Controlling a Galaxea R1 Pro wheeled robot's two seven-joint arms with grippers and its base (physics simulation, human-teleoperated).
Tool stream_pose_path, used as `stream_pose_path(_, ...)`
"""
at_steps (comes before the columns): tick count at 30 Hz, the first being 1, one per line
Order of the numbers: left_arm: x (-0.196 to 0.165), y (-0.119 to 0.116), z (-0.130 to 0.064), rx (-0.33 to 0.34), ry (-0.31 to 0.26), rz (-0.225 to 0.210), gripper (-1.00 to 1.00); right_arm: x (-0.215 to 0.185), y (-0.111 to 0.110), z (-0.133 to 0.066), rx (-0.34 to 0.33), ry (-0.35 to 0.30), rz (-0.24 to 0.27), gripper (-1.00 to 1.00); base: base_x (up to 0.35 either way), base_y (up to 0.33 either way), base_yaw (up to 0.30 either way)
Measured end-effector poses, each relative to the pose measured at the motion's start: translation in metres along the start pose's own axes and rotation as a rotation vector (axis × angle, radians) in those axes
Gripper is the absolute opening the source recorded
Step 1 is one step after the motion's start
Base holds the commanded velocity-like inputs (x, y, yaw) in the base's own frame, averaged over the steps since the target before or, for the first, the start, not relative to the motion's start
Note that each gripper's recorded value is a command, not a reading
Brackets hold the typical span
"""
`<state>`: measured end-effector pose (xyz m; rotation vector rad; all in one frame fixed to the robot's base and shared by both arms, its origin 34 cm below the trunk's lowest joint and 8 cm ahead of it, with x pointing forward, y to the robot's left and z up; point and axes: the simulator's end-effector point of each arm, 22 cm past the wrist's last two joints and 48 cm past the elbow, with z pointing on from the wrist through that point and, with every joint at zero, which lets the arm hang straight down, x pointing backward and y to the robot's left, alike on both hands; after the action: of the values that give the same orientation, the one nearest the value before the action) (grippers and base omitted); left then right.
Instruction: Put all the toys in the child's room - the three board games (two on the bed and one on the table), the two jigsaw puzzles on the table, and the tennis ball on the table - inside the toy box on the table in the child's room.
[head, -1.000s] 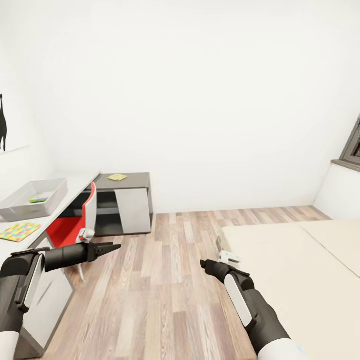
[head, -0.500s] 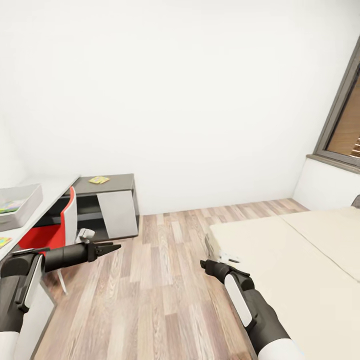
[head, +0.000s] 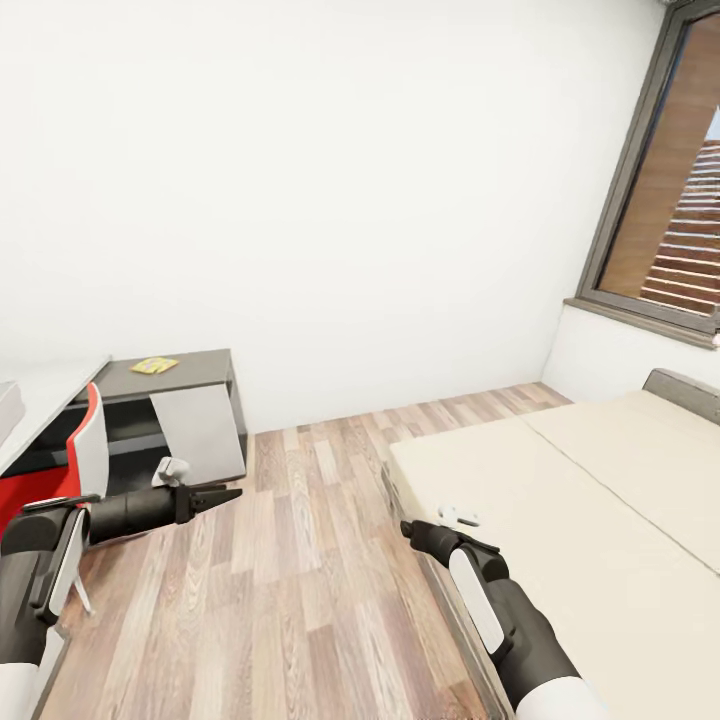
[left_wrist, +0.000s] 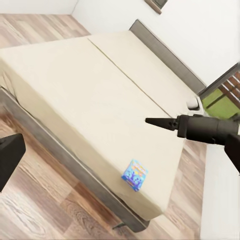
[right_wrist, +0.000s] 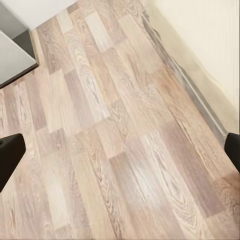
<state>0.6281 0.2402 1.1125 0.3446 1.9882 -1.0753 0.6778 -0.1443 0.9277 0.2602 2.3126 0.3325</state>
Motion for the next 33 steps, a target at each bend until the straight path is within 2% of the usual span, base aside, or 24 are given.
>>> stream_pose_path(16,0.004,0.005,0.003,-0.002,0.008,-0.011,1.00,0.006,-0.004,0.005,0.006,0.013,0.003,1.00,-0.123,0.086,-0.240)
stream_pose_path(33,0.010,0.010,0.006,-0.002,0.017,-0.023,1.00,0.013,-0.008,0.010,0.013,0.028,0.006,1.00,-0.131,0.207,-0.240)
